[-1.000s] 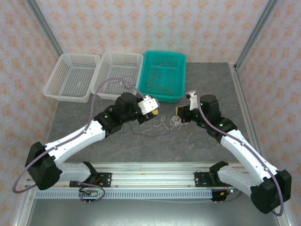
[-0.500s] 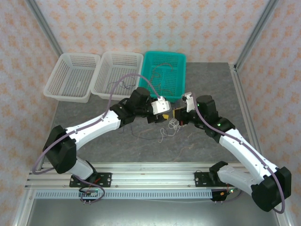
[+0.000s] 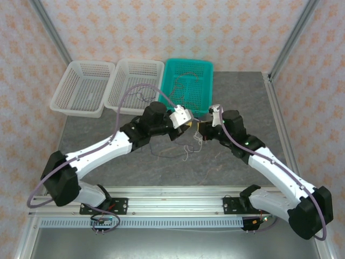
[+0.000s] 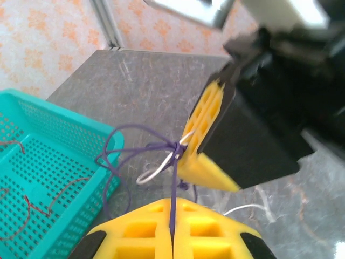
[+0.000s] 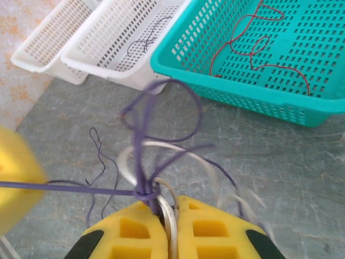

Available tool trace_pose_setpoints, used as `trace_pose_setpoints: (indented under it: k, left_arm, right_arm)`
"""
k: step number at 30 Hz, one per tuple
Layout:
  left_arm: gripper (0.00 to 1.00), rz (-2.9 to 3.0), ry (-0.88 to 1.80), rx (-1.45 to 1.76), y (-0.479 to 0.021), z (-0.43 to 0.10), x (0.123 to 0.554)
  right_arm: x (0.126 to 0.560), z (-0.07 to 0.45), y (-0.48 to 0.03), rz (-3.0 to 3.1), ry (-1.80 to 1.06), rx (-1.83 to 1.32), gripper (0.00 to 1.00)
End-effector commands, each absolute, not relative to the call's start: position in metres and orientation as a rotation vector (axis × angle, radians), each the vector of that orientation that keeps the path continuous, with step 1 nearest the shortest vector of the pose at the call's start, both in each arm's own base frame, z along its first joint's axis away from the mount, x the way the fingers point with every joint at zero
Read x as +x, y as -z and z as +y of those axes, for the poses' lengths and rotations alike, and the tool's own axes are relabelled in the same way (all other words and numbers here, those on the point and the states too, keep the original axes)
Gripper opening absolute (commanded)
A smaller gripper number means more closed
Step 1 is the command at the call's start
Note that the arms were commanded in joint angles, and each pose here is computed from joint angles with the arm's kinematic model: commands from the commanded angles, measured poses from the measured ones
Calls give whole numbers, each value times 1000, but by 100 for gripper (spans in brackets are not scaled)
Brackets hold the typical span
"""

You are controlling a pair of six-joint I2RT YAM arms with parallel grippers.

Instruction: Untangle the cables

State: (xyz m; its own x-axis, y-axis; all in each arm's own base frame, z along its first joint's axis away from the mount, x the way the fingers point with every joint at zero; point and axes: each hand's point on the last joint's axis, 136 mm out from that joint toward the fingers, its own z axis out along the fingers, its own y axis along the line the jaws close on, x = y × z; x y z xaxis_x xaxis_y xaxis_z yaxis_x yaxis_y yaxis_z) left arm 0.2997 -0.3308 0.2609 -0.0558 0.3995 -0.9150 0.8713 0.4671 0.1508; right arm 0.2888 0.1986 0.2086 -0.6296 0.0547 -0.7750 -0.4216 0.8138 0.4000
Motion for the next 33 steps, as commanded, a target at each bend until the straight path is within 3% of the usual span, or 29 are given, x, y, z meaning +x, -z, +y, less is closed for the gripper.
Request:
trace_pose_setpoints:
  k: [1, 8, 12, 18, 23, 27, 33]
  left_arm:
    - [0, 1524, 680, 862, -349, -314, 292]
    - [0, 1494, 680, 656, -385, -280, 284]
    - [0, 1511, 660, 634, -388, -271, 281]
    - [0, 1535, 683, 622, -379, -272, 281]
    - [0, 1554, 707, 633, -371, -278, 282]
    - [0, 1582, 709, 636, -363, -281, 285]
    - [0, 1608, 748, 681, -354, -289, 281]
  right_arm:
    - [300, 129, -125, 2363, -317, 80, 4]
    - [296, 89, -78, 2445, -110, 347, 1]
    - [293, 81, -66, 2454, -156, 443, 10]
    - [288, 107, -69, 2478, -323, 256, 17]
    - [287, 125, -111, 2334, -476, 118, 32]
    - [284, 141, -178, 2027, -596, -48, 51]
    - [253, 184, -267, 1627, -793, -389, 71]
